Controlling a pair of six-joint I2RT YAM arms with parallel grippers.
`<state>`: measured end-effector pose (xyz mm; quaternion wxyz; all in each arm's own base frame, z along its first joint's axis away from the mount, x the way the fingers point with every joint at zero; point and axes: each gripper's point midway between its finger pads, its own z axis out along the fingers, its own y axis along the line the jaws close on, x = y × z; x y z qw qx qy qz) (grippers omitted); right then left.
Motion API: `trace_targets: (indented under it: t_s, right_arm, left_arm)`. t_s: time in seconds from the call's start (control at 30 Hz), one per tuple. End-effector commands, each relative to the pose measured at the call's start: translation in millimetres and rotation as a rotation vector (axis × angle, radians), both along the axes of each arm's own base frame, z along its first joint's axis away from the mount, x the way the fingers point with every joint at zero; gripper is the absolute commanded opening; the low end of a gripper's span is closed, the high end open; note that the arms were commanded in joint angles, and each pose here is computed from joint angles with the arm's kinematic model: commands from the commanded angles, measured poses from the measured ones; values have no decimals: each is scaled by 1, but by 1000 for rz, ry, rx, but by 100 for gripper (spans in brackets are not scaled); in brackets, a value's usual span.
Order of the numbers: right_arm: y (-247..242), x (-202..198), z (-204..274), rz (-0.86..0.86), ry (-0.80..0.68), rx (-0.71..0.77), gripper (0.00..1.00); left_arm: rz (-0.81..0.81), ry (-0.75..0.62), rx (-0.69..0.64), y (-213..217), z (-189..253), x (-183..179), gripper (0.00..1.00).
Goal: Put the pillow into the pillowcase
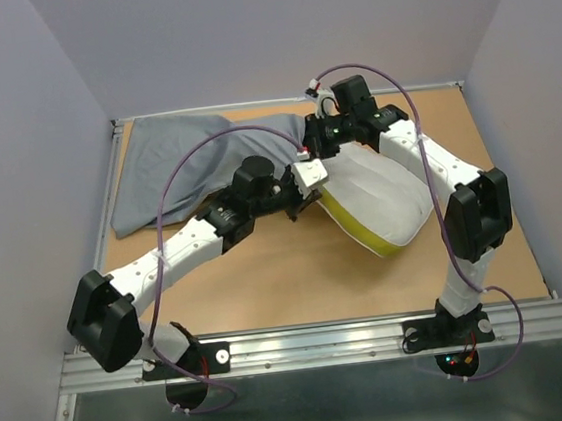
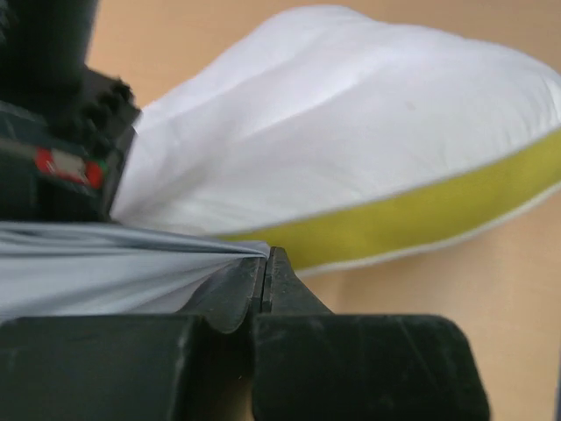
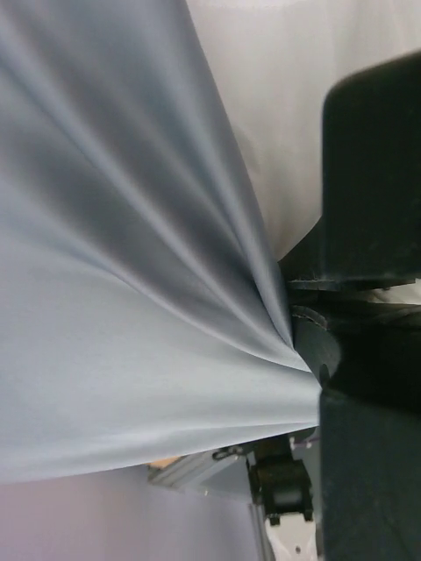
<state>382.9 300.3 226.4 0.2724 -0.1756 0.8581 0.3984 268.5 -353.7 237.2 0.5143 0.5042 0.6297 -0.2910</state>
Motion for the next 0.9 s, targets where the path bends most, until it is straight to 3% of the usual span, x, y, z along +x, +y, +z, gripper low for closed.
trace_targets:
  t_s: [0.0,0.13,0.2,0.27,0.3,0.33,0.43,0.5,0.63,0.73,0.8,0.83,0.87]
  right_arm:
    - [-6,37,20,-92,-86,134,1]
    - [-5,13,-20,-73,17,187,0]
    - [0,-3,-32,-40,81,226,1]
    - [-2,-24,-52,2,143,217,17]
    - [-8,-37,-55,7,144,206,39]
    - [-12,-43,-55,11,126,191,49]
    - [-32,-61,-46,33,19,97,70]
    - [-54,-70,-50,38,-44,-36,72]
    - [-114,-71,-61,-61,-117,-294,79]
    - [-166,-64,-60,-171,-140,-399,90]
    - [-215,-55,-61,-289,-133,-463,92]
    - [-231,-53,-64,-327,-115,-473,92]
    - [-244,-52,-67,-356,-93,-474,92]
  left_arm:
    - [-207,73,-65,2,5,-72,0]
    - [-169,119,0,18,-28,-80,0]
    - [-157,123,44,25,-36,-80,16]
    - [-147,109,64,31,-29,-79,28]
    - [-129,123,83,37,-28,-80,33]
    - [-114,122,74,40,-20,-78,37]
    - [-36,135,9,49,14,-69,45]
    - [48,142,-42,48,38,-55,47]
    - [198,181,3,36,25,-11,47]
    - [318,168,78,31,7,27,49]
    - [341,175,145,13,-9,55,52]
    - [349,145,123,1,11,70,52]
    - [362,174,181,-8,-16,83,52]
